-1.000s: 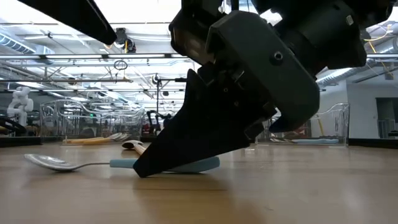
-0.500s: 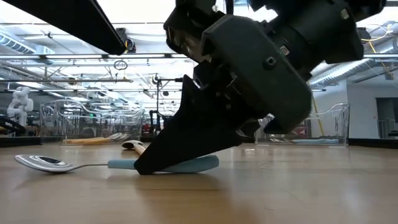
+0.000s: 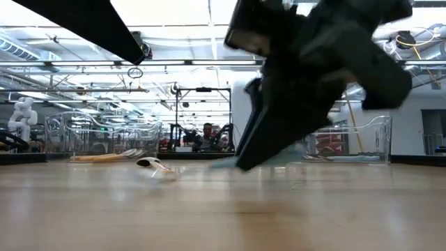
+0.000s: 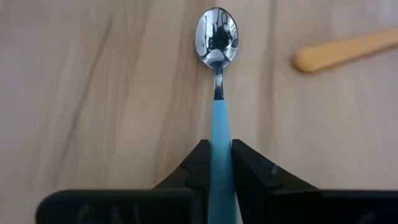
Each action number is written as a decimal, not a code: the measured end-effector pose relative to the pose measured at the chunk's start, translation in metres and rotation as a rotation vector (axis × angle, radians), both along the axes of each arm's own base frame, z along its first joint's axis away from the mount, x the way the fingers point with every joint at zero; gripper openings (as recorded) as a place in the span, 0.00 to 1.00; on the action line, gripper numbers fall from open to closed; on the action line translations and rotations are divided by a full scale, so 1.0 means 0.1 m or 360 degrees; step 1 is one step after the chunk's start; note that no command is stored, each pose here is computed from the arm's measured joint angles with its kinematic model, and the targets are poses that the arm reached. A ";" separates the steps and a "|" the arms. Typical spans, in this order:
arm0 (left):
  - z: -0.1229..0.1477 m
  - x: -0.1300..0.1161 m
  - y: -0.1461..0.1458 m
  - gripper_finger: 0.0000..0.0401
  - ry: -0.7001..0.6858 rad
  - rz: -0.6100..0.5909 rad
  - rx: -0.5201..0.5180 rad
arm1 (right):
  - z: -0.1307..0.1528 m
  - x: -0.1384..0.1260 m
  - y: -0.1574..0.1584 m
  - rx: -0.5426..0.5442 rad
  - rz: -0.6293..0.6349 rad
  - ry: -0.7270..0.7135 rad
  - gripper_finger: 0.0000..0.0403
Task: Sort silverware by color (type)
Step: Put the blue spoon into the top right transparent bin
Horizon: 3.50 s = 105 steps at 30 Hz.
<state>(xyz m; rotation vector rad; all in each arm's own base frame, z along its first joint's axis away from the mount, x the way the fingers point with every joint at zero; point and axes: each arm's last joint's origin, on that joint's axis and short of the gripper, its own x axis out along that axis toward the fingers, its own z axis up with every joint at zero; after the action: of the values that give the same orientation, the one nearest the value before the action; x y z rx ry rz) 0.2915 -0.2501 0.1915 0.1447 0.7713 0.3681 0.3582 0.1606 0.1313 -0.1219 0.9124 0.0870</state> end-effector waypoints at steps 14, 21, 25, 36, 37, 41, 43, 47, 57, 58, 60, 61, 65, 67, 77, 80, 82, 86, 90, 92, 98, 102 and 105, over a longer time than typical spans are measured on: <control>0.01 0.00 0.00 0.44 -0.0037 0.0005 0.0041 | 0.88 -0.52 -0.19 -0.0338 -0.0161 -0.0002 0.10; 0.02 0.01 -0.01 0.44 -0.0088 0.0041 0.0018 | 1.29 -0.94 -0.47 -0.0587 -0.0431 0.0025 0.10; 0.02 0.01 -0.01 0.44 -0.0090 0.0043 0.0016 | 1.47 -1.19 -0.64 -0.0666 -0.0580 0.0053 0.10; 0.02 0.01 -0.01 0.44 -0.0093 0.0045 0.0013 | 1.79 -1.63 -0.84 -0.0662 -0.0707 0.0001 0.10; 0.02 0.02 0.00 0.44 -0.0094 0.0047 0.0013 | 1.80 -1.66 -0.85 -0.0659 -0.0702 -0.0004 0.10; 0.02 0.03 0.01 0.44 -0.0094 0.0055 0.0014 | 1.76 -1.79 -0.91 -0.0645 -0.0701 -0.0016 0.10; 0.02 0.04 0.02 0.44 -0.0093 0.0061 0.0015 | 1.70 -1.88 -0.96 -0.0625 -0.0716 -0.0026 0.10; 0.02 0.07 0.06 0.44 -0.0091 0.0069 0.0022 | 1.62 -2.05 -1.05 -0.0550 -0.0745 -0.0106 0.10; 0.07 0.34 0.23 0.44 -0.0145 0.0025 0.0068 | 1.57 -2.19 -1.35 -0.0489 -0.1116 -0.0288 0.10; 0.08 0.37 0.25 0.44 -0.0153 0.0014 0.0070 | 1.57 -2.18 -1.39 -0.0513 -0.1143 -0.0286 0.10; 0.09 0.43 0.29 0.44 -0.0160 -0.0005 0.0067 | 1.57 -2.16 -1.46 -0.0555 -0.1174 -0.0259 0.10; 0.10 0.46 0.31 0.44 -0.0162 -0.0010 0.0064 | 1.57 -2.15 -1.50 -0.0569 -0.1175 -0.0234 0.10; 0.10 0.53 0.39 0.44 -0.0145 -0.0018 0.0060 | 1.57 -2.13 -1.65 -0.0587 -0.1174 -0.0112 0.10; 0.10 0.55 0.42 0.44 -0.0131 -0.0017 0.0051 | 1.57 -2.14 -1.73 -0.0597 -0.1187 -0.0055 0.10; 0.10 0.58 0.48 0.44 -0.0122 -0.0004 0.0062 | 1.56 -2.14 -2.13 -0.0512 -0.1199 0.0101 0.10; 0.10 0.58 0.48 0.44 -0.0121 -0.0004 0.0062 | 1.54 -2.15 -2.25 -0.0463 -0.1179 0.0156 0.10; 0.10 0.58 0.48 0.44 -0.0112 -0.0009 0.0059 | 1.52 -2.14 -2.33 -0.0426 -0.1179 0.0192 0.10; 0.09 0.58 0.48 0.44 -0.0104 -0.0018 0.0046 | 1.46 -2.11 -2.48 -0.0364 -0.1190 0.0261 0.10; 0.09 0.58 0.48 0.44 -0.0104 -0.0018 0.0046 | 1.36 -2.06 -2.65 -0.0368 -0.1221 0.0365 0.10; 0.09 0.58 0.48 0.44 -0.0104 -0.0017 0.0046 | 1.30 -2.04 -2.73 -0.0340 -0.1225 0.0426 0.10; 0.09 0.57 0.48 0.44 -0.0102 -0.0019 0.0046 | 1.10 -1.98 -2.93 -0.0233 -0.1217 0.0602 0.10; 0.09 0.57 0.48 0.44 -0.0100 -0.0019 0.0048 | 0.96 -1.95 -3.04 -0.0210 -0.1206 0.0731 0.13; 0.09 0.57 0.48 0.44 -0.0100 -0.0019 0.0048 | 0.85 -1.93 -3.12 -0.0192 -0.1202 0.0807 0.14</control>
<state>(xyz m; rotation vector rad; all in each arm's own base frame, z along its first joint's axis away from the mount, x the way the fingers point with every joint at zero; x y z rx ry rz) 0.3488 -0.2024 0.2007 0.1651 0.7032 0.3711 0.1649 -0.1518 0.2167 0.1462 1.4163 -0.6666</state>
